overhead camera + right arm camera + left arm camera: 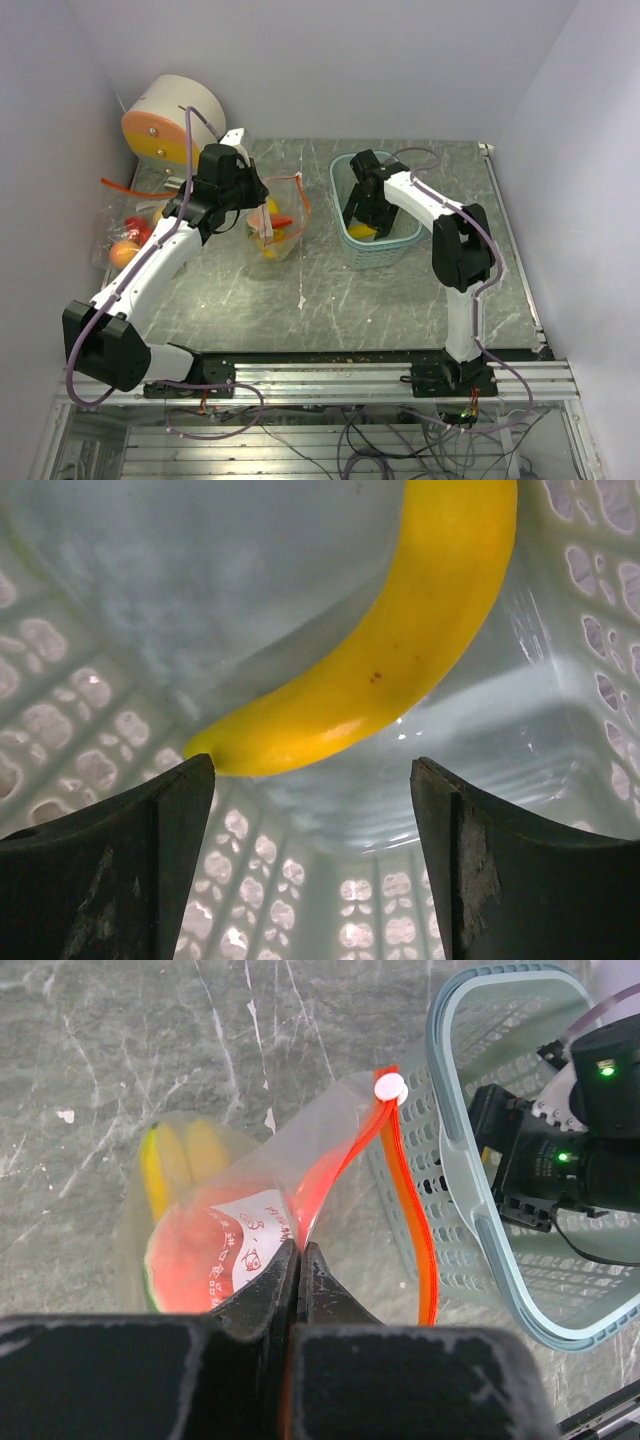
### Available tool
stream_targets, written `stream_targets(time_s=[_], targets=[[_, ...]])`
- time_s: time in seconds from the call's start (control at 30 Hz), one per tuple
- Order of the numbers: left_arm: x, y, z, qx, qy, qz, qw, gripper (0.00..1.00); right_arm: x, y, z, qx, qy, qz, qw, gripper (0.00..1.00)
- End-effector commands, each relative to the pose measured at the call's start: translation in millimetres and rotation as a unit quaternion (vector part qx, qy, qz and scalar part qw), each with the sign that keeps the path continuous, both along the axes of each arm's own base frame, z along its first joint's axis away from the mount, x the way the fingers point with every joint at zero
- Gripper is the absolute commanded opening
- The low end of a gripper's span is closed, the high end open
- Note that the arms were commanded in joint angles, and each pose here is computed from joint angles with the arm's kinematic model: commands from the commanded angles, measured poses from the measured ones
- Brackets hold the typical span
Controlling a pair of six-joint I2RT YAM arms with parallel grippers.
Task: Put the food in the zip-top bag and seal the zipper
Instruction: Pick up the fake fruit from the bin.
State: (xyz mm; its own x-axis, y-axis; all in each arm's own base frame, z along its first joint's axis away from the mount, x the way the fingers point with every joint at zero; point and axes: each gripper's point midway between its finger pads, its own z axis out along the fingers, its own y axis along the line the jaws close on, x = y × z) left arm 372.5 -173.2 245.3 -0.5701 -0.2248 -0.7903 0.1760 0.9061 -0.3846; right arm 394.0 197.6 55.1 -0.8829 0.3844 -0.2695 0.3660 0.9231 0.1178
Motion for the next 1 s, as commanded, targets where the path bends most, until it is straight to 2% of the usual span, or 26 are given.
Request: stream_targets(time_s=[0.0,0.17,0.3,0.43,0.47,0.53,0.8,0.97], targets=[[-2.9,6.7,16.5,0.004,-0.028,0.0,1.0,0.07,-0.8,-10.1,-10.3,-0.027,0.007,-0.02,0.999,0.79],[-3.5,7.2,15.1,0.004,-0.028,0.001,1.0,0.07,8.6,-17.0,-22.2,-0.06,-0.001,-0.004,0.998,0.72],[-3.9,7.7,13.2,0.007,-0.026,0.0,1.0,0.07,21.1,-18.0,-24.8,-0.073,-0.023,0.031,0.997,0.4],[-4.2,8.8,13.6,0.008,-0.027,0.002,1.0,0.07,29.2,-18.1,-5.5,-0.074,-0.058,0.054,0.994,0.09],[-4.2,8.9,13.7,0.008,-0.027,0.002,1.0,0.07,31.3,-17.6,2.9,-0.075,-0.069,0.06,0.993,0.04],[-3.5,8.1,13.9,0.007,-0.028,0.001,1.0,0.07,36.3,-14.9,23.1,-0.075,-0.094,0.075,0.99,0.0],[0.6,-0.5,10.1,-0.01,-0.016,-0.006,1.0,0.07,41.8,1.3,145.6,-0.041,-0.232,0.142,0.961,0.0],[6.5,-10.9,4.9,-0.027,-0.003,-0.018,0.999,0.07,34.4,14.1,210.9,0.002,-0.304,0.197,0.932,0.0]])
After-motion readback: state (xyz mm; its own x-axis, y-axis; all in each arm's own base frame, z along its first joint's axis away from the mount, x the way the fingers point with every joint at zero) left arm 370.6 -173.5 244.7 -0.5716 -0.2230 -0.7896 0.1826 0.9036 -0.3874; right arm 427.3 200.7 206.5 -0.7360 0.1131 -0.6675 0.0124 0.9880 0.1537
